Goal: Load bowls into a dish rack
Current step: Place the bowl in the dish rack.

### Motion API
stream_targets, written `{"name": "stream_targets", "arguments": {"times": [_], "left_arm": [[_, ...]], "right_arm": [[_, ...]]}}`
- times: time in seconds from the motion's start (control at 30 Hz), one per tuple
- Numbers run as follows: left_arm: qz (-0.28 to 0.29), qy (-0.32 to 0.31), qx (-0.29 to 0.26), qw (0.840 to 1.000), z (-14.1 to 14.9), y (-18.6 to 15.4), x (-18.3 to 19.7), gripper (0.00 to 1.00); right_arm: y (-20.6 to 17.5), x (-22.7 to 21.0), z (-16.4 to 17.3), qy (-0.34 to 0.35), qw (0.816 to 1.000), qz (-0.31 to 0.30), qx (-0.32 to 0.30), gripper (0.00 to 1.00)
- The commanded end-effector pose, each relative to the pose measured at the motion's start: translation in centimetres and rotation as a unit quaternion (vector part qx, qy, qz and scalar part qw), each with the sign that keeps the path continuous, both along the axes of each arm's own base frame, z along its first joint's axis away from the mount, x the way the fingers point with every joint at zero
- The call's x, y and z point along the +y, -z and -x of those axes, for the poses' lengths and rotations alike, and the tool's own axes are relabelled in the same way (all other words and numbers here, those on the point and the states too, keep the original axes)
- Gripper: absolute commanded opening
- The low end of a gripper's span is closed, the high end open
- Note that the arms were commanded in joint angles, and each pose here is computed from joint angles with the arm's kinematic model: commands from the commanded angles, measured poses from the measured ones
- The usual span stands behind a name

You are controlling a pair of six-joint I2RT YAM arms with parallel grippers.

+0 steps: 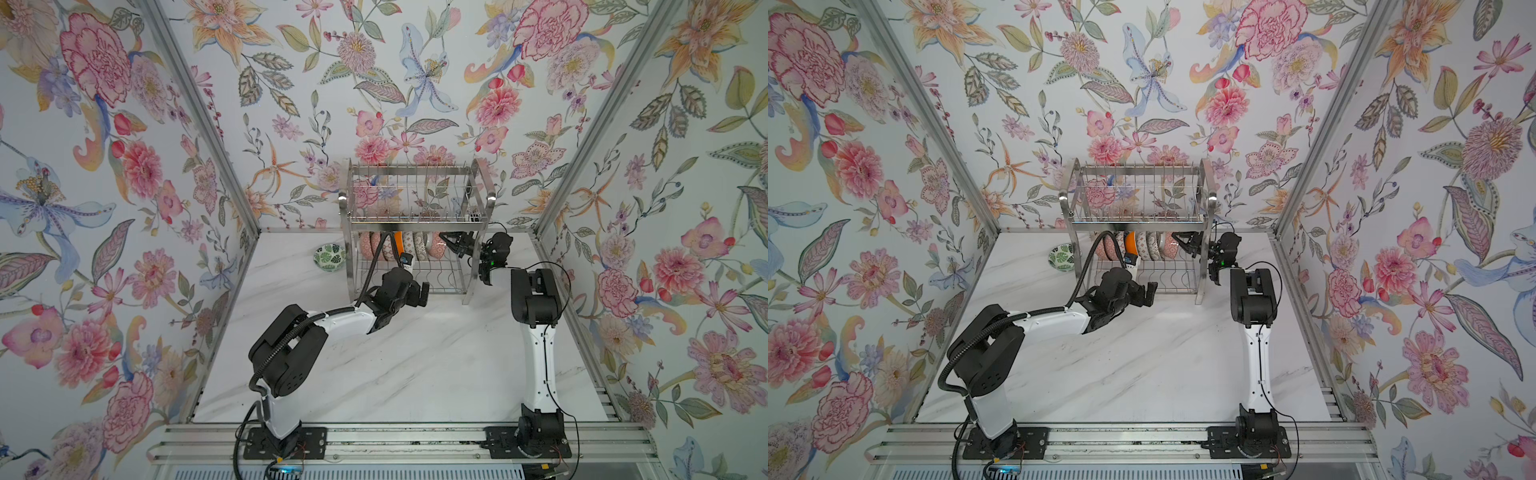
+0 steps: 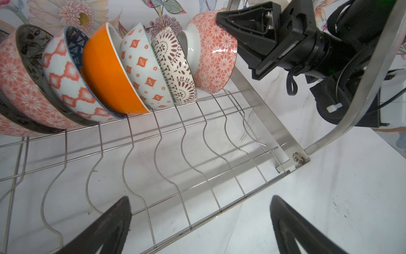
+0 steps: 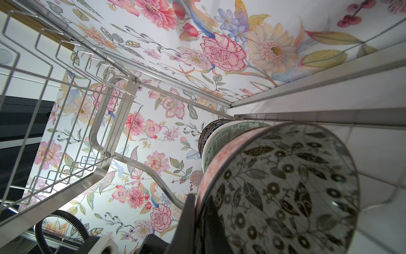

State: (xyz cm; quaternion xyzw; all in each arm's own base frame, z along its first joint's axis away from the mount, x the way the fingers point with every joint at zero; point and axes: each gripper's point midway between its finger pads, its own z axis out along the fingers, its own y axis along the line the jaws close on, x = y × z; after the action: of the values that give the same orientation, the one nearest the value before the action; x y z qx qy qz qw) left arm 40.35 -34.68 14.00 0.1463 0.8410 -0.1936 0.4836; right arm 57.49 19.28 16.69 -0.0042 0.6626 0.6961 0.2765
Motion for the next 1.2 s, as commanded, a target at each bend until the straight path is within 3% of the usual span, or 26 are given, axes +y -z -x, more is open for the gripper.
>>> {"name": "stream_targets", "arguments": {"times": [0.0,0.23,0.97,1.17], "left_arm": [[-0.001,-0.001,-0.01,1.0,0.5,-1.5,0.1,0.99],[-0.002,0.0,-0.01,1.0,0.7,-1.6,0.1,0.99],[-0.006,-0.001,-0.012,1.0,1.0,-1.7,0.4,0.99],[-0.005,0.0,-0.013,1.0,1.1,-1.8,0.4,0.99]], "right_arm": [[-2.7,0.7,0.6,-0.013,0.999,-0.012,-0.04,0.0],[-3.1,0.9,0.5,-0.014,0.999,-0.019,-0.031,0.0],[0.9,1.0,-1.9,0.031,0.998,0.046,0.038,0.0],[1.6,1.7,-1.6,0.023,0.997,0.058,0.044,0.06]]}}
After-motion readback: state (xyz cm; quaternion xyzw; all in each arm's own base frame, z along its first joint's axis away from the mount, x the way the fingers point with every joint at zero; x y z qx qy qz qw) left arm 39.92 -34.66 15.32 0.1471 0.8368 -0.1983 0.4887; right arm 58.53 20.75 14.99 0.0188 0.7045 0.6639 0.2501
